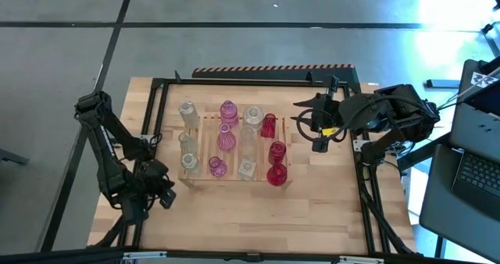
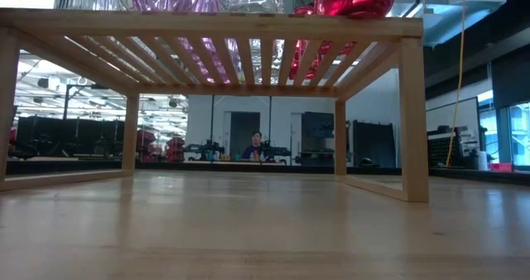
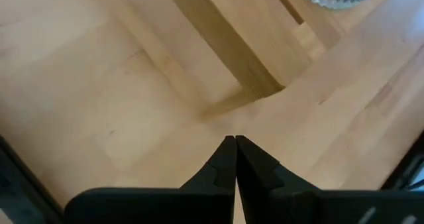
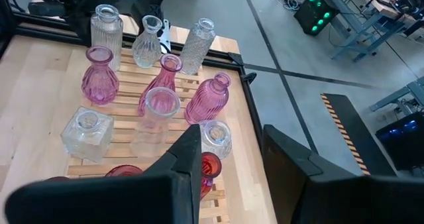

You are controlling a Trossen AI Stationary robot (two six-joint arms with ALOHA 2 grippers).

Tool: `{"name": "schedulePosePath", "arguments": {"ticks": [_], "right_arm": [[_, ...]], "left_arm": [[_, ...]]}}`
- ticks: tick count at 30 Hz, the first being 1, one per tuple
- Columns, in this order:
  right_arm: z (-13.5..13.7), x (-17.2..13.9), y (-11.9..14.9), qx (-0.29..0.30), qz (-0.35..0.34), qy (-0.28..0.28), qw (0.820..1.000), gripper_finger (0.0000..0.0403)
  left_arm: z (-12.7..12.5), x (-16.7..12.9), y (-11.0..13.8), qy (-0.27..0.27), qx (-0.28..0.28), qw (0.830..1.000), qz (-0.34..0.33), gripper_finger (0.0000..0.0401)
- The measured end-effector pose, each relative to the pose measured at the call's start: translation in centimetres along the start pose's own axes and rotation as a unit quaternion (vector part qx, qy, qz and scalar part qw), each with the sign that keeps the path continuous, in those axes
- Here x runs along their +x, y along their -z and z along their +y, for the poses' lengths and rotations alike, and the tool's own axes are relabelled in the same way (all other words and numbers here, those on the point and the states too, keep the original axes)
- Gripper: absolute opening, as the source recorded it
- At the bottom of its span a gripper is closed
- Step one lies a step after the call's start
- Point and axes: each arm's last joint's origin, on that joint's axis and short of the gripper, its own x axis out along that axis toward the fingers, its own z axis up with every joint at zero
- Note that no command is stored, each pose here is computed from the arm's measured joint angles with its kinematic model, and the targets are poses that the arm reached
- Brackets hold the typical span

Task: Sort vases onto shelf
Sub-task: Move the shelf to the top right of the table

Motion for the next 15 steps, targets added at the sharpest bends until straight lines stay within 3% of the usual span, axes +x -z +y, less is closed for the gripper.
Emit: {"name": "schedulePosePath", "arguments": {"ticks": [15], "right_arm": [[-0.03,0.00,-0.03,0.002,-0.001,0.005,1.000,0.0106]], "left_arm": [[-0.11,-0.02,-0.15,0.015,0.025,0.999,-0.028,0.0000]]}}
